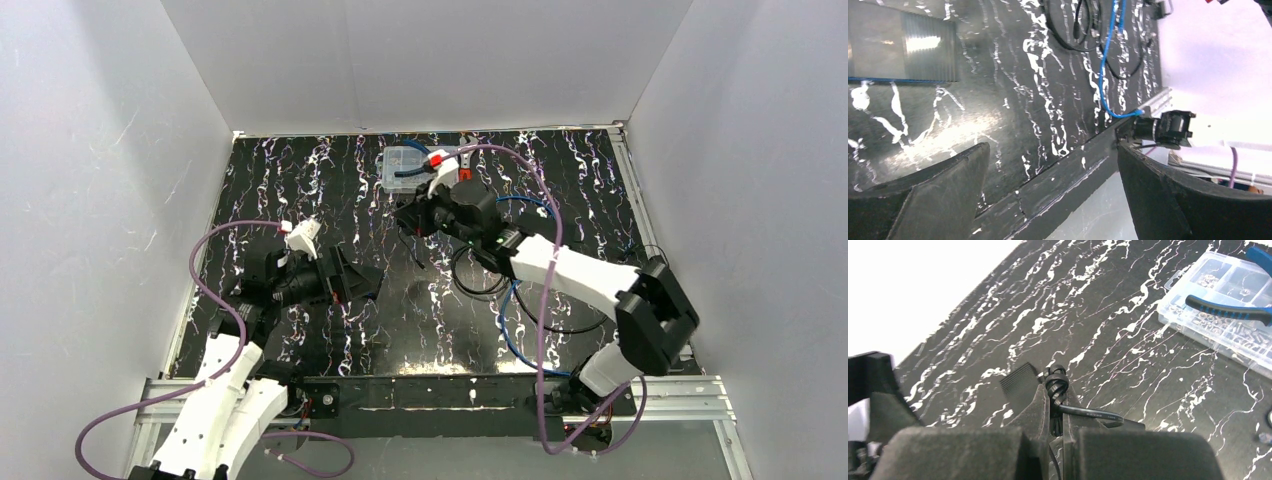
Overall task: Insert the plug into the switch port
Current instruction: Pick up the power from the center of the board.
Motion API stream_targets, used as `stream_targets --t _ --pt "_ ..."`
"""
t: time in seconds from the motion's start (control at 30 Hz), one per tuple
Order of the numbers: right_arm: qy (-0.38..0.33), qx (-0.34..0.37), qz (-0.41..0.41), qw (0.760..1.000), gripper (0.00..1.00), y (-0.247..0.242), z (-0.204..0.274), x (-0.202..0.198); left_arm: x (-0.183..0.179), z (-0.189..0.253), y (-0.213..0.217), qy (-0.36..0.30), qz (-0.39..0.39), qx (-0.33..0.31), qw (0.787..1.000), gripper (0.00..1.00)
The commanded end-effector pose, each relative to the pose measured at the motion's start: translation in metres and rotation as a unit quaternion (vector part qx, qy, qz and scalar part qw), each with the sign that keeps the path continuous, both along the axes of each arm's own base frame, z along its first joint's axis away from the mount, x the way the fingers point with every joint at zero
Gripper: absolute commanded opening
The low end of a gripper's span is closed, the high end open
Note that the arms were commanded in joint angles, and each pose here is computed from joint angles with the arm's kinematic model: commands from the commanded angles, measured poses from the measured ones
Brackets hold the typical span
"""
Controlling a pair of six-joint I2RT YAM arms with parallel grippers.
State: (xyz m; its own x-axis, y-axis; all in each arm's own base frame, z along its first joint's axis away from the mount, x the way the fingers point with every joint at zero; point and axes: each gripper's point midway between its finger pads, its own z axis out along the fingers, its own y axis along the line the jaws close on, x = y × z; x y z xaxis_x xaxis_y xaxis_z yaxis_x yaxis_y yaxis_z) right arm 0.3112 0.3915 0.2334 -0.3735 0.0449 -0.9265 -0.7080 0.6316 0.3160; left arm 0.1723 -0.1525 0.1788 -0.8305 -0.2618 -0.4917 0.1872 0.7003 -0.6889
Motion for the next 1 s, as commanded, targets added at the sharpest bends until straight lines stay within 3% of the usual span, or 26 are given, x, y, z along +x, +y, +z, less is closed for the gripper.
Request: stream_targets --t 0.0,0.27,0.57,0.97 --pt "-0.005 0.083 0.014 0.996 0.01 -0.012 0.053 -0.026 -0.010 0.012 -0.018 -0.011 -0.047 -0.062 0.997 0.99" --pt "0.043 0.138 0.054 0.988 0.01 -0.027 0.072 -0.069 -0.020 0.028 -0.038 -0.049 -0.101 -0.113 0.987 0.99" --pt "0.098 0.186 0.095 0.973 0.01 -0.030 0.091 -0.102 -0.026 0.027 -0.072 -0.075 -0.144 -0.093 0.982 0.99" --pt "0.155 0.255 0.109 0.948 0.01 -0.034 0.118 -0.126 -0.026 0.032 -0.106 -0.116 -0.179 -0.115 0.970 0.88"
